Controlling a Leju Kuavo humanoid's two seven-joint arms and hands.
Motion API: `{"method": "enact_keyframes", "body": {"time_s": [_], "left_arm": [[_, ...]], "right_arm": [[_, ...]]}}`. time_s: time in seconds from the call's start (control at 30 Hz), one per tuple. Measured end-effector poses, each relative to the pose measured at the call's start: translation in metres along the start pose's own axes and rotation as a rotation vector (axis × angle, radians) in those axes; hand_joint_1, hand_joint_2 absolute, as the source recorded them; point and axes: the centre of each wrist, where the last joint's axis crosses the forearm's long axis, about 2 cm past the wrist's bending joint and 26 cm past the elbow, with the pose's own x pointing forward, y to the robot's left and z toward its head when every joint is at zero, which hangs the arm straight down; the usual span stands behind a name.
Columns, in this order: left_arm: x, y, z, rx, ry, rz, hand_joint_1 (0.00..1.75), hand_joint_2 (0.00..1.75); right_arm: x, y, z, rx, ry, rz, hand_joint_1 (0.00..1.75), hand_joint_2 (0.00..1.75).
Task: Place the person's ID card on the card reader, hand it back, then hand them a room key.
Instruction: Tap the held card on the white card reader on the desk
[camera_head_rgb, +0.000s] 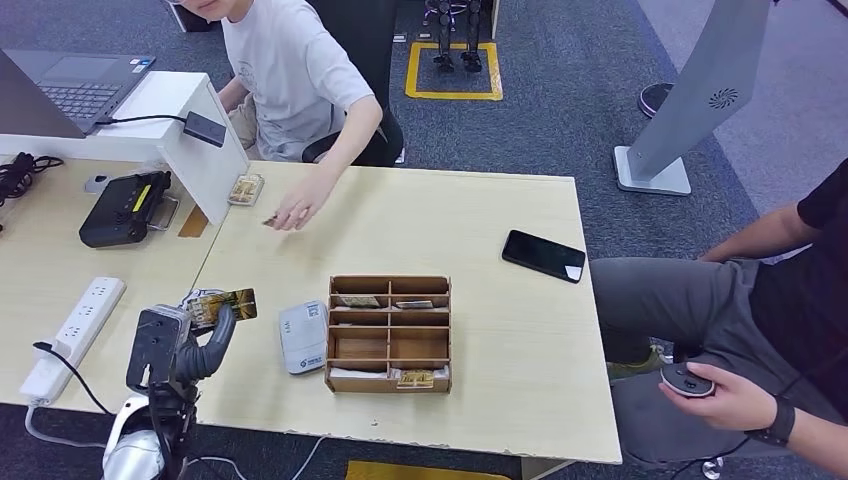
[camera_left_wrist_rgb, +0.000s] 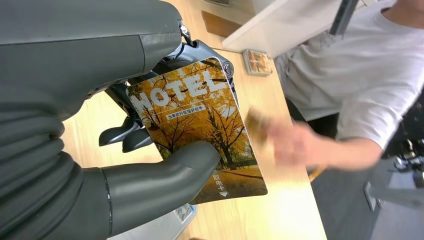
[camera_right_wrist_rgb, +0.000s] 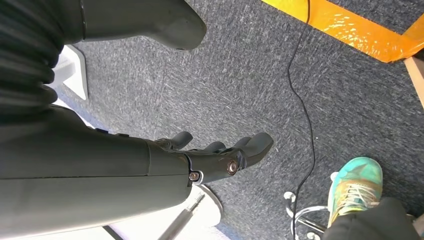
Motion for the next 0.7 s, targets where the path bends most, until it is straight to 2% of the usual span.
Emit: {"method": "enact_keyframes", "body": {"time_s": [0.3,0.7], "left_arm": [[-0.013,-0.023,-0.02,0.091,0.02,-0.157,1.75,1.75],[-0.032,-0.041,-0.012,0.037,0.109,-0.204,1.75,1.75]], "right_arm": [[0.005,0.0,-0.001,0.011,-0.005,0.016,0.0,1.75],[0.006,0.0,-0.002,0.021,-0.005,0.029,0.0,1.75]]}}
